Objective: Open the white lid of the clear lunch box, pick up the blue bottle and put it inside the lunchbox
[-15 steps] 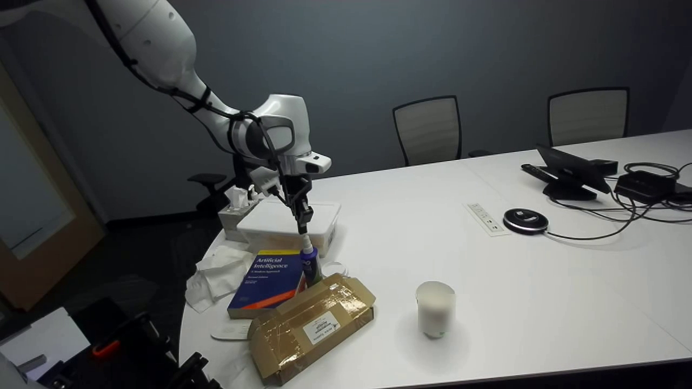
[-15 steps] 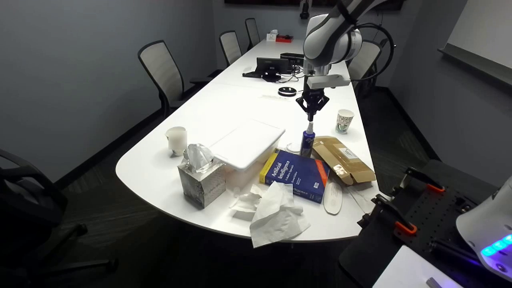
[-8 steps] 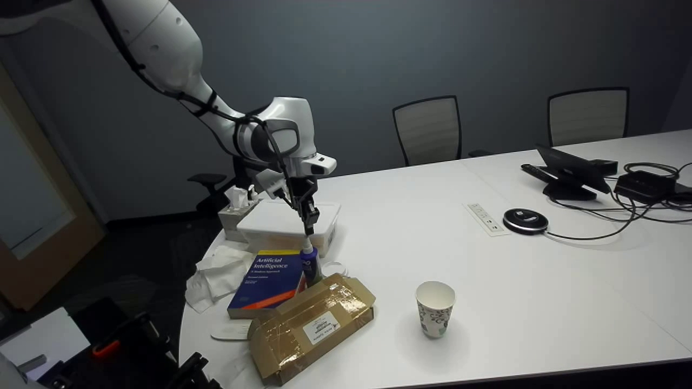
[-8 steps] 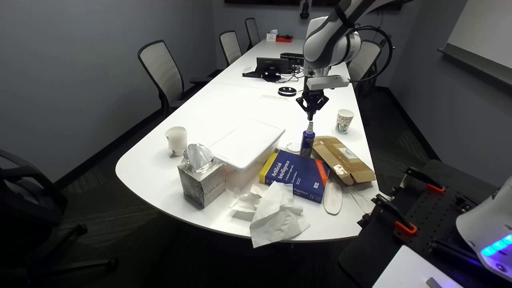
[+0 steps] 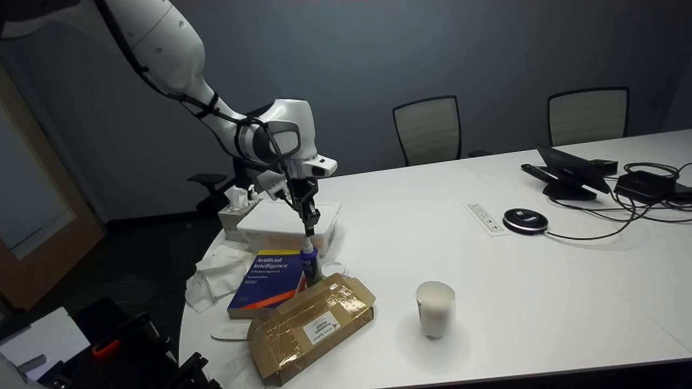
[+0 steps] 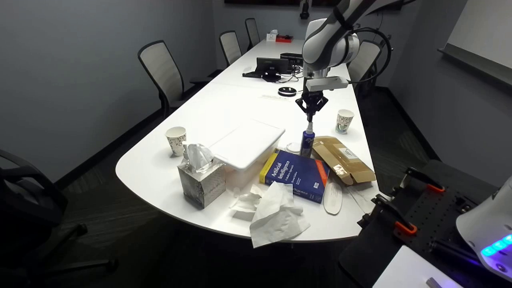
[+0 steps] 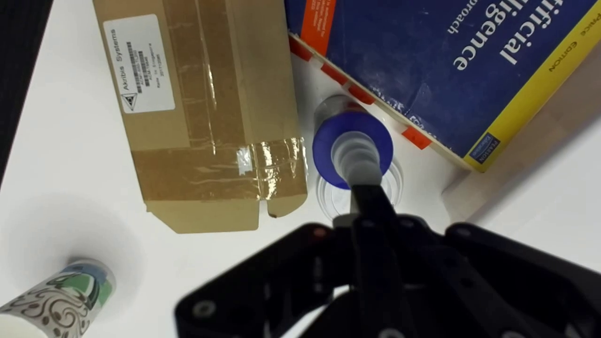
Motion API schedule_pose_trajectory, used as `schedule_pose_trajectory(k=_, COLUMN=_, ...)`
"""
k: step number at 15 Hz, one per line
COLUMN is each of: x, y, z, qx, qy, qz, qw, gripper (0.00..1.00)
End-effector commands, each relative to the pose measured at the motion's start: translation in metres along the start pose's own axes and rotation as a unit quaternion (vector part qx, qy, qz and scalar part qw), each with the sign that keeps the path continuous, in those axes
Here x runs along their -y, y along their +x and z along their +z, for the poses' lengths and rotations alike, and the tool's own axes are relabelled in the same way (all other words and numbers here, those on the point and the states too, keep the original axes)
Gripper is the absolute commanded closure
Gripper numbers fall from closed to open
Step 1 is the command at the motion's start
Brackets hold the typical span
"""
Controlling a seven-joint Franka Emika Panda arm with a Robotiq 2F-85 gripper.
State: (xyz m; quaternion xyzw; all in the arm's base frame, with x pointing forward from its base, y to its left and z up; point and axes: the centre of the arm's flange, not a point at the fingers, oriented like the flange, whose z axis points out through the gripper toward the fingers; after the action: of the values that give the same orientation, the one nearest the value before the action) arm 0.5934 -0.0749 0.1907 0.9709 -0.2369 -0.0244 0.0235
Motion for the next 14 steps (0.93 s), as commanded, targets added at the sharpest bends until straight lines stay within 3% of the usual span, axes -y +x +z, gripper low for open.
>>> schedule_pose_trajectory(k=1, x=0.009, y=-0.003, z=0.012, qx=0.009, qy=-0.018, qz=0.014, qw=0.9997, gripper=1.0)
schedule_pose_trajectory(k=9, x=0.005, y=-0.019, z=0.047, qx=0.031, qy=-0.03, qz=0.037, qw=0.9984, gripper=1.0)
schedule_pose_trajectory(k=14, x=0.006, y=-0.015, z=0.042, qx=0.022, qy=-0.032, qz=0.045, qw=0.9982, gripper=1.0)
